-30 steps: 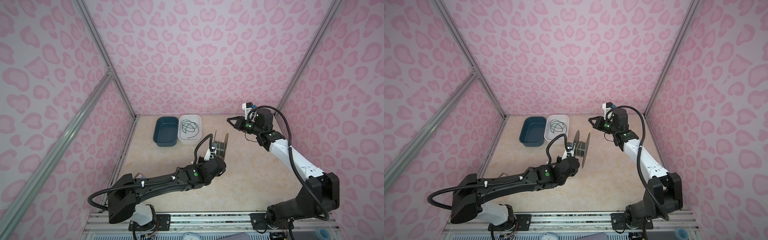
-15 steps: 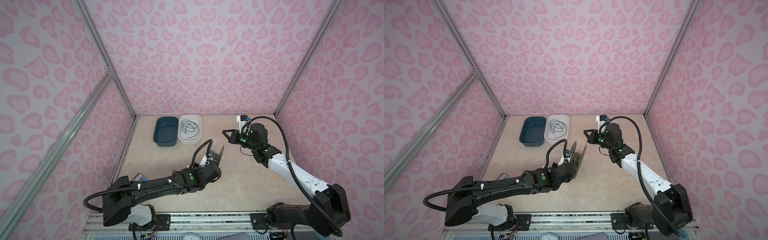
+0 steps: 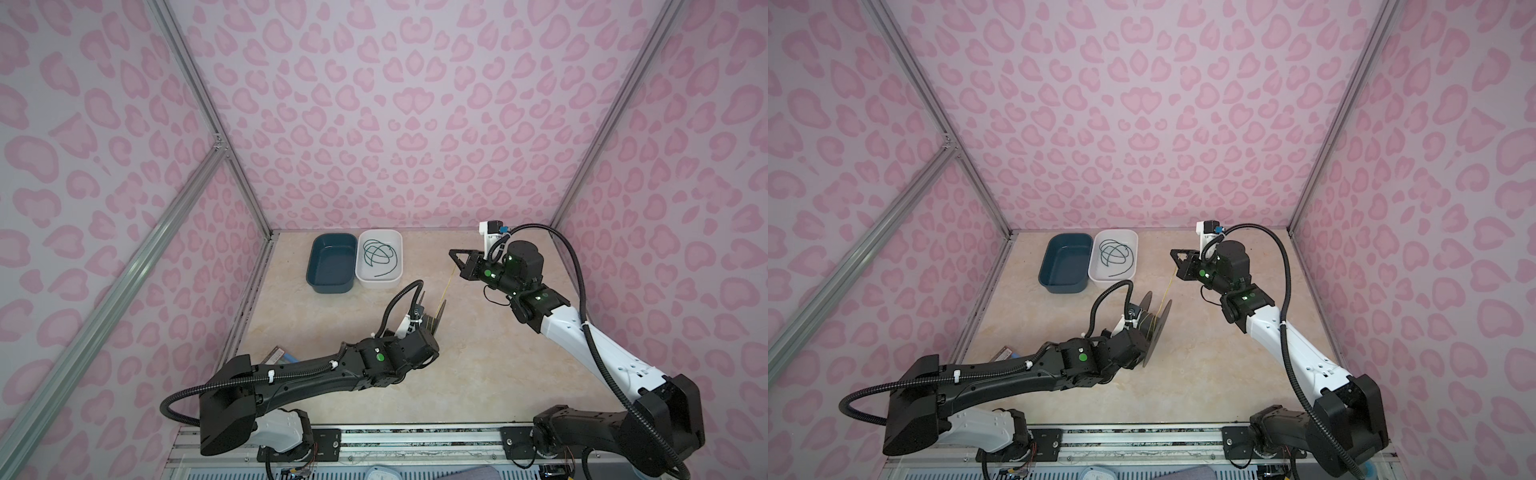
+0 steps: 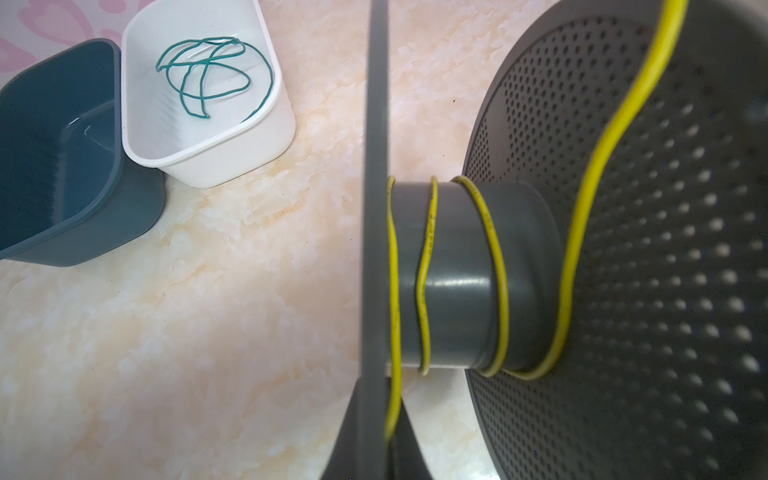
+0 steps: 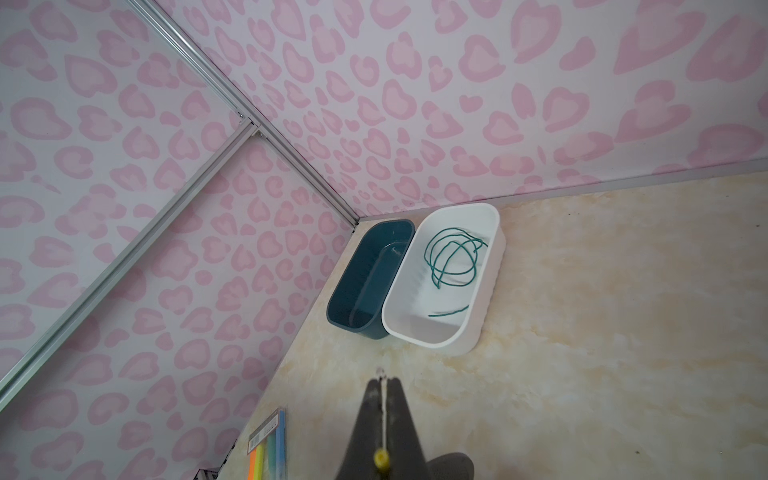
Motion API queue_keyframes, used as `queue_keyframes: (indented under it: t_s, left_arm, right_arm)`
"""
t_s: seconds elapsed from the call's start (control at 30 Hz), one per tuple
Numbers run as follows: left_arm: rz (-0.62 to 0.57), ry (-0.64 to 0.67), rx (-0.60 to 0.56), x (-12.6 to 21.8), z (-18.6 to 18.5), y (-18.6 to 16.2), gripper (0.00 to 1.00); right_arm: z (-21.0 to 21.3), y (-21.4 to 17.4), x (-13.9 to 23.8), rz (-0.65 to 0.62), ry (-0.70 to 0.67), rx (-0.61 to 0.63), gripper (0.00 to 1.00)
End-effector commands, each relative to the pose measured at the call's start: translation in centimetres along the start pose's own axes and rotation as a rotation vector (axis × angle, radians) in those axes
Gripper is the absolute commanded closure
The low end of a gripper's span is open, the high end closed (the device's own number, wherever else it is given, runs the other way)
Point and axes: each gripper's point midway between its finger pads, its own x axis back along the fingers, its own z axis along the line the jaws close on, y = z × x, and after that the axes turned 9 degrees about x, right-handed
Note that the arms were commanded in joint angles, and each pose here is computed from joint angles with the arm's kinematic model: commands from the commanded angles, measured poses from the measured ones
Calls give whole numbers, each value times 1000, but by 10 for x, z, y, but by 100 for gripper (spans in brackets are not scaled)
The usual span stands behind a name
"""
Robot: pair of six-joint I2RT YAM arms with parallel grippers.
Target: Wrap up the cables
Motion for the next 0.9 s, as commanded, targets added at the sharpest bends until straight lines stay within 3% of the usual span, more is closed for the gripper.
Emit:
queue_keyframes:
  t_s: [0.0, 0.37, 0.57, 0.87]
  left_arm:
    - [31, 0, -33, 5, 4, -5, 96]
    - [27, -197, -134, 33, -14, 0, 96]
    - [-22, -232, -104, 52, -4, 7, 96]
    - [-106, -296, 36, 72, 7, 37, 96]
  right_arm:
    - [3, 13, 2, -42, -6, 38, 100]
    - [-26, 60, -20, -118, -59, 77, 100]
    - [-55, 51, -29, -121, -86, 25, 100]
    - [-65, 15, -31, -114, -63, -67, 100]
